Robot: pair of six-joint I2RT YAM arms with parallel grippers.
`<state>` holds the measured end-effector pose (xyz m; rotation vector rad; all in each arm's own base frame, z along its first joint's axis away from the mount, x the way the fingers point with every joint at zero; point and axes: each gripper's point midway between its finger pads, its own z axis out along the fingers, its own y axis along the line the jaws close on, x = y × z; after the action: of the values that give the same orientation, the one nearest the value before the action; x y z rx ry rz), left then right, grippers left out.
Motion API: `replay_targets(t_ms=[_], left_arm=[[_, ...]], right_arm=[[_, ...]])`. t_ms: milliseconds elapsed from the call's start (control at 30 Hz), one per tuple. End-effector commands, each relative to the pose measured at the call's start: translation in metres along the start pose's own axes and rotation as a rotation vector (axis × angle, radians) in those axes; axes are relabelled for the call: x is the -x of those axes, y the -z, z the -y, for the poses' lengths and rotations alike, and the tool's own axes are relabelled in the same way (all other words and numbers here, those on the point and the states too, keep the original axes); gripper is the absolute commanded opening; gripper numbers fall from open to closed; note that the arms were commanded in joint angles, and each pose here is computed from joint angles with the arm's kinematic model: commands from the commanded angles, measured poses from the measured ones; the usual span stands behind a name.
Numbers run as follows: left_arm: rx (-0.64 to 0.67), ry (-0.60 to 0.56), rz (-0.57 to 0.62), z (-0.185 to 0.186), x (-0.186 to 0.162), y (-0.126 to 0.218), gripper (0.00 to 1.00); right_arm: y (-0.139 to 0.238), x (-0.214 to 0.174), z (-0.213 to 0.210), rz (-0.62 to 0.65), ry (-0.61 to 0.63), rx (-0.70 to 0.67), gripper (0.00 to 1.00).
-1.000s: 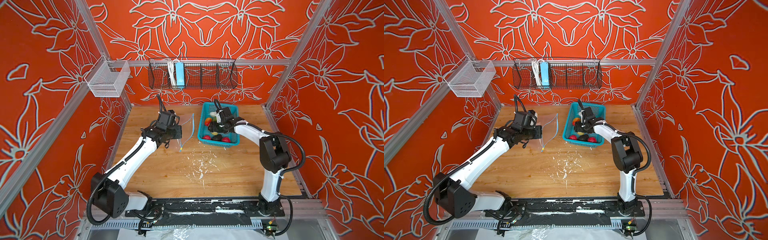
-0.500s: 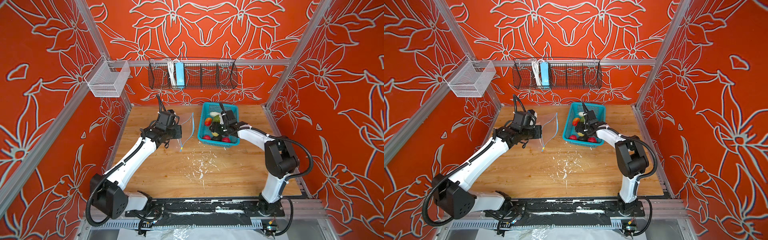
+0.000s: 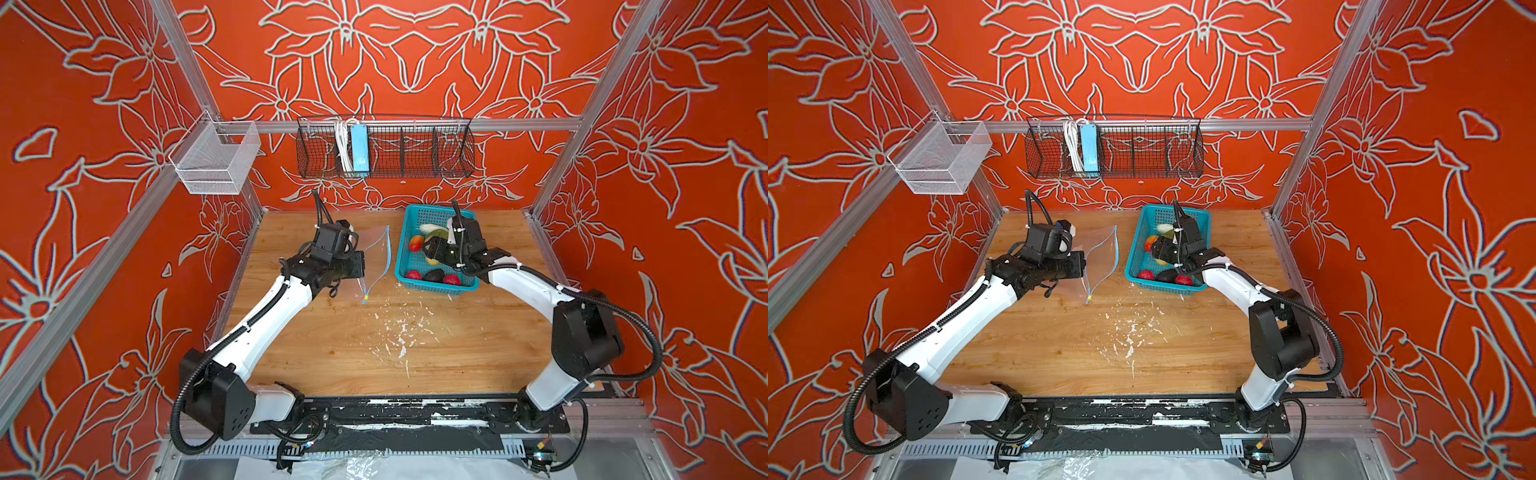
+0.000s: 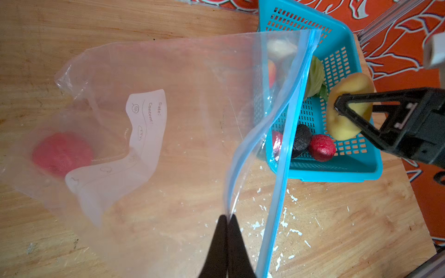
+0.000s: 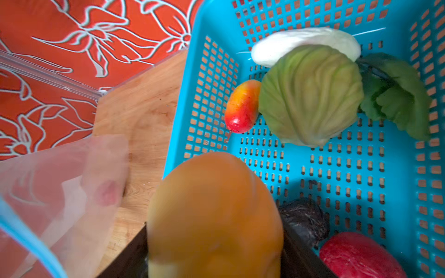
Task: Place the food in the zip-top bag and seal the zipper
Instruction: 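Lift the yellow potato with the right gripper toward the bag opening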
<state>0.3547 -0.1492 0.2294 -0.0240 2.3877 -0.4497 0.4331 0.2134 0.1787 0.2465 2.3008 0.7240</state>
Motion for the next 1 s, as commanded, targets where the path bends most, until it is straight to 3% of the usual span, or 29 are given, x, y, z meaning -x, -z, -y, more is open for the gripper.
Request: replay_targets(t_ms=[0,400,967], left_arm=[[-0.027,0.004,0.025,0.004,0.006,0.007,0.00],[-0.021,0.009,0.019,0.003,0.005,0.005,0.00],[-0.023,0.005,0.019,0.003,0.004,0.006,0.00]], right_arm=[[0.018,0.005,-0.019,0.053,-0.007,0.035,0.55],[0.057,0.004,-0.082,0.123,0.039,0.144,0.55],[0.066,-0.021,-0.144,0.082,0.014,0.257,0.52]])
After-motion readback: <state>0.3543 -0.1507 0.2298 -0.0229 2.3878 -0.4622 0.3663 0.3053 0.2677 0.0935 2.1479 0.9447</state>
